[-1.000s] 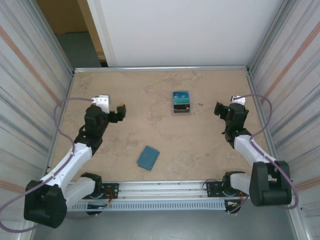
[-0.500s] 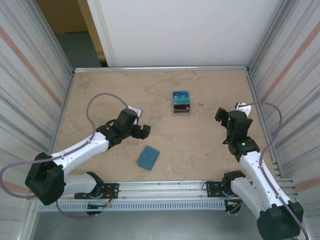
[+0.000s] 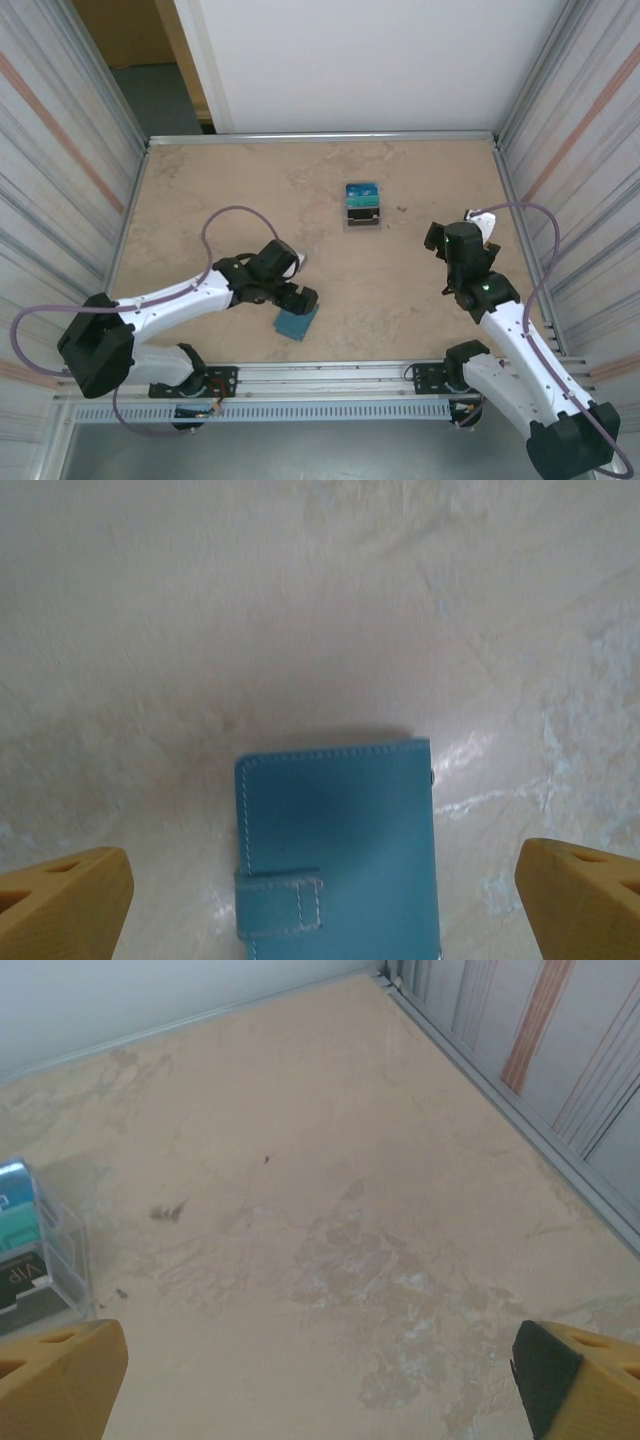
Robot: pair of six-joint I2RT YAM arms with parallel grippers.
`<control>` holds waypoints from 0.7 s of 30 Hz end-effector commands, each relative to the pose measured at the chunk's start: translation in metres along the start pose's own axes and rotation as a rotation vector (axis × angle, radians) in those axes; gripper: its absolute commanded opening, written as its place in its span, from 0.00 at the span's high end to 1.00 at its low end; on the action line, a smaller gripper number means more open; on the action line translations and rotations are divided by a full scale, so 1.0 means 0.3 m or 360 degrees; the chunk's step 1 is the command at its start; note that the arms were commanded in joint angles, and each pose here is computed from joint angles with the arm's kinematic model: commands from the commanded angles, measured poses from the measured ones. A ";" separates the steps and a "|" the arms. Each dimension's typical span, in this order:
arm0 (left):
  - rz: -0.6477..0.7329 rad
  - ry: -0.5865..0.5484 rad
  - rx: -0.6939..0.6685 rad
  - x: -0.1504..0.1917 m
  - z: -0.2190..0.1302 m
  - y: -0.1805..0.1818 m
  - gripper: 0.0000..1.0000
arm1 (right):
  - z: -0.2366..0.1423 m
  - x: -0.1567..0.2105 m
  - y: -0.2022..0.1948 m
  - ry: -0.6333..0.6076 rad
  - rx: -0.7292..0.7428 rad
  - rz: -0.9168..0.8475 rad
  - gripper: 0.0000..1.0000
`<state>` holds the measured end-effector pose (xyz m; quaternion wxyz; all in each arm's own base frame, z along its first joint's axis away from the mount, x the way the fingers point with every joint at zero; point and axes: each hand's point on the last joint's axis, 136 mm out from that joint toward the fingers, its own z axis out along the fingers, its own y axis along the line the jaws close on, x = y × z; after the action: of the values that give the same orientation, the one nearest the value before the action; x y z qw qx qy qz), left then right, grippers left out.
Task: Take the credit cards out of the card holder
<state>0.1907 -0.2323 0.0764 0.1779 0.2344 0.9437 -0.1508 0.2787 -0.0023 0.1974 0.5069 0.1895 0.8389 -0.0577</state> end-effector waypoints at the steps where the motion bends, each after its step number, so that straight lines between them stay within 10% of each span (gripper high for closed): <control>1: -0.0109 0.0180 -0.0047 0.117 0.023 0.025 0.01 | -0.009 -0.023 -0.003 -0.0057 0.0042 0.0057 0.01; 21: 0.0065 0.0296 -0.0380 0.174 0.127 -0.020 0.01 | 0.008 -0.006 0.026 -0.0069 0.0000 0.0092 0.01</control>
<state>0.1474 -0.2332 0.0186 0.1028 0.2545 0.9607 -0.0416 0.2854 0.0061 0.2000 0.5213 0.2014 0.8281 -0.0444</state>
